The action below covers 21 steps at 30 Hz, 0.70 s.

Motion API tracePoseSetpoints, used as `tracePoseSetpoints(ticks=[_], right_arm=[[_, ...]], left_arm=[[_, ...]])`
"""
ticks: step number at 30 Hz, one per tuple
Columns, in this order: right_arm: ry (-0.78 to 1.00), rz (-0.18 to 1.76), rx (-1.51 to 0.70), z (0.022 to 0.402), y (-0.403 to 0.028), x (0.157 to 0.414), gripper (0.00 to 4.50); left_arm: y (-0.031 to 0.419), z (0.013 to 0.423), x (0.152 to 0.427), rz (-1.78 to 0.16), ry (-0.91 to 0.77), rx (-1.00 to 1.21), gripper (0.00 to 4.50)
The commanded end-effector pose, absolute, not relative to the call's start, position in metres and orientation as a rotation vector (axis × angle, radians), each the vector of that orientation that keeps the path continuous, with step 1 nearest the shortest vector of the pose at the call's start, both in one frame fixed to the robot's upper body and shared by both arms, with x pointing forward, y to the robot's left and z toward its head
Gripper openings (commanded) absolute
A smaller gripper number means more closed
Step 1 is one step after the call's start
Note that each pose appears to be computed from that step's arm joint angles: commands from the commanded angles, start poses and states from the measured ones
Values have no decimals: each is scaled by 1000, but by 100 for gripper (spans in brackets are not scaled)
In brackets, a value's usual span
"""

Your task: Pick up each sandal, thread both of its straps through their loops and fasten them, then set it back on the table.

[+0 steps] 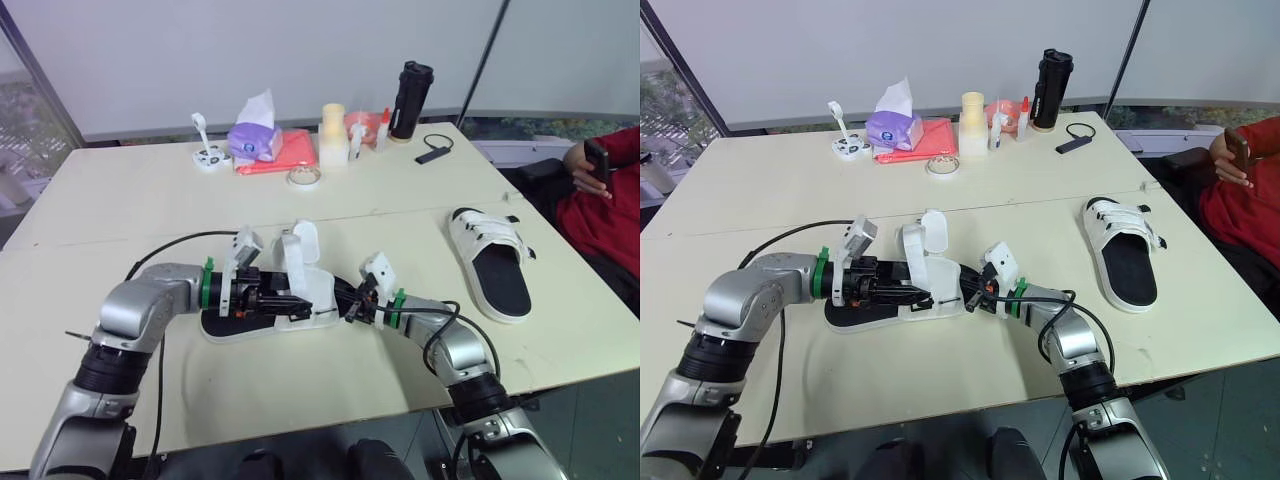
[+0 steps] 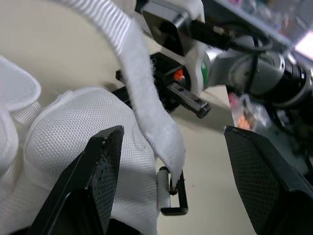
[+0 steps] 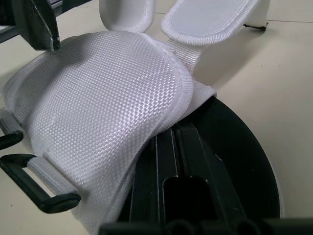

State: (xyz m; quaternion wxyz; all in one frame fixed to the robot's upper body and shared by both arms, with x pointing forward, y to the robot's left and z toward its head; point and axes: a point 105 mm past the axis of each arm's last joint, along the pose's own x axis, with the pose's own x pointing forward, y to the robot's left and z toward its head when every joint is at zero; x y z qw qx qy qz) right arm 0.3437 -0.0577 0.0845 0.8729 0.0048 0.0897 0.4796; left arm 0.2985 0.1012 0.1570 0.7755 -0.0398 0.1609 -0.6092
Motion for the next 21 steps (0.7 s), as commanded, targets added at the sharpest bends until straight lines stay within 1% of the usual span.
tracePoseSetpoints(ticks=[1,4,6,7,9,10,12,16,21], right_arm=[[292,989,3,58,-57,339,0],[293,991,1,58,-57,340,0],[292,991,1,59,-57,340,0],[291,992,1,59,-57,340,0],[291,991,1,59,-57,340,0],[291,990,1,59,-57,341,0],[292,989,1,58,-58,340,0],[294,985,1,57,-59,340,0],[294,986,4,57,-58,340,0]], left_arm=[[100,172,295,-1318,289,-96,336],[100,170,296,-1295,288,-101,336],[97,169,296,-1287,284,-127,284],[95,167,295,-1291,286,-130,246],[94,165,293,-1295,290,-126,156],[94,164,293,-1295,291,-124,98],[95,164,294,-1287,287,-125,12],[97,168,297,-1272,278,-153,12],[106,184,296,-1282,278,-221,12]])
